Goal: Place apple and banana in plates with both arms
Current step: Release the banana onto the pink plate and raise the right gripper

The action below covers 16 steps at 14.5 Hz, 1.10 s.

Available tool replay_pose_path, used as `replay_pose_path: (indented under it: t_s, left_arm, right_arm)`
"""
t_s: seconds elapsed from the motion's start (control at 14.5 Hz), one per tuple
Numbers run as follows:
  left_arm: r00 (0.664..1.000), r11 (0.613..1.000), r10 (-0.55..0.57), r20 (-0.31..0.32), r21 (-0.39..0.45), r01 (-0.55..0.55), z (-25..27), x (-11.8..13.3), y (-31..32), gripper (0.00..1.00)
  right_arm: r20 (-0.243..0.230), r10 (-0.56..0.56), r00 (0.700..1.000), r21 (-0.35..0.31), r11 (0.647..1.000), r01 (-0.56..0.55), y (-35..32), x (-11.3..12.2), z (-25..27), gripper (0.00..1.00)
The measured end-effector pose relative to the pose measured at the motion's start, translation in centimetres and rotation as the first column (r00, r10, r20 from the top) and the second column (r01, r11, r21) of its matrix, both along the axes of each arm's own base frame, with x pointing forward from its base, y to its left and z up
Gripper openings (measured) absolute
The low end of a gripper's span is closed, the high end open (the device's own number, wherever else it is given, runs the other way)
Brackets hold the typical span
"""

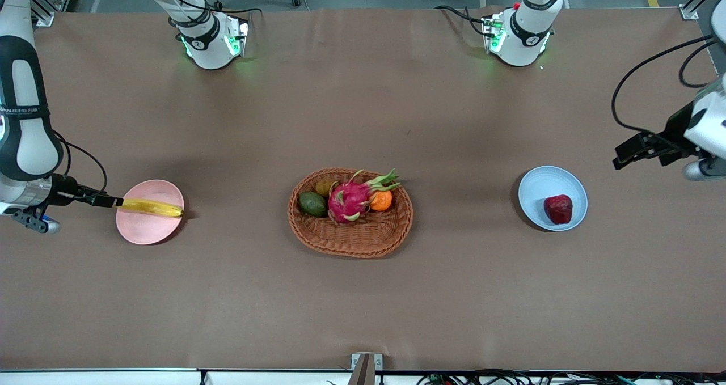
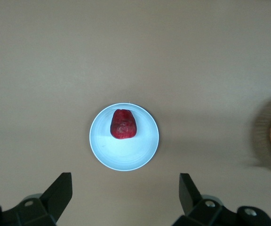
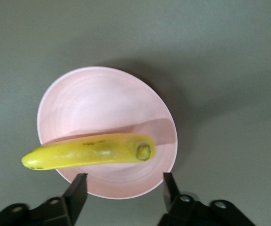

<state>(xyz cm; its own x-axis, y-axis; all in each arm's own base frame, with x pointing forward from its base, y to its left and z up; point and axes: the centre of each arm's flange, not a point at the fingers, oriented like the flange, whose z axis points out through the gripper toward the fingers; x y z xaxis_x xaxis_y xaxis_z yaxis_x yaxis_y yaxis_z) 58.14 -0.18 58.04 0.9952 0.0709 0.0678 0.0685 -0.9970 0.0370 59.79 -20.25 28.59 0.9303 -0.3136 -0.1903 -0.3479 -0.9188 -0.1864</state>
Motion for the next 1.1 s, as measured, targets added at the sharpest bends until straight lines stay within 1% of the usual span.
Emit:
replay_pose_path:
  t_s: [0.14,0.21,0.28,0.41,0.55,0.69,0.97,1.1]
  left_arm:
    - [1.0,1.0,-0.001,0.017,0.001,0.001,2.6,-0.2,0.4,1.0]
    - [1.0,1.0,-0.004,0.027,0.001,0.004,3.7,-0.3,0.6,1.0]
    - [0.999,1.0,-0.007,0.04,0.002,0.007,4.8,-0.6,0.9,1.0]
    - [0.998,1.0,-0.01,0.061,0.004,0.009,6.3,-1.2,2.1,1.0]
    - [0.998,1.0,-0.012,0.068,0.006,0.012,6.8,-1.6,2.6,1.0]
    - [0.998,1.0,-0.017,0.061,0.005,0.016,6.7,-1.6,2.4,1.0]
    - [0.999,0.999,-0.035,0.023,0.003,0.035,6.3,-1.9,1.8,1.0]
    - [0.999,0.999,-0.048,0.02,0.004,0.048,6.3,-2.0,1.6,1.0]
  right_arm:
    - [0.032,0.038,0.999,0.0,0.999,-0.038,0.5,1.4,2.4,0.98]
    - [0.038,0.061,0.997,0.004,0.998,-0.061,0.9,2.2,4.2,1.0]
    - [0.041,0.085,0.996,0.005,0.996,-0.085,1.4,3.0,6.1,1.0]
    - [0.035,0.149,0.988,-0.025,0.989,-0.148,2.5,4.3,10.7,1.0]
    - [0.027,0.201,0.979,-0.049,0.979,-0.199,3.9,4.9,14.9,1.0]
    - [-0.001,0.248,0.969,-0.063,0.967,-0.248,6.2,4.9,18.4,1.0]
    - [-0.065,0.258,0.964,-0.156,0.951,-0.266,12.5,4.4,23.1,1.0]
    - [-0.055,0.268,0.962,-0.172,0.946,-0.273,14.4,4.3,24.5,1.0]
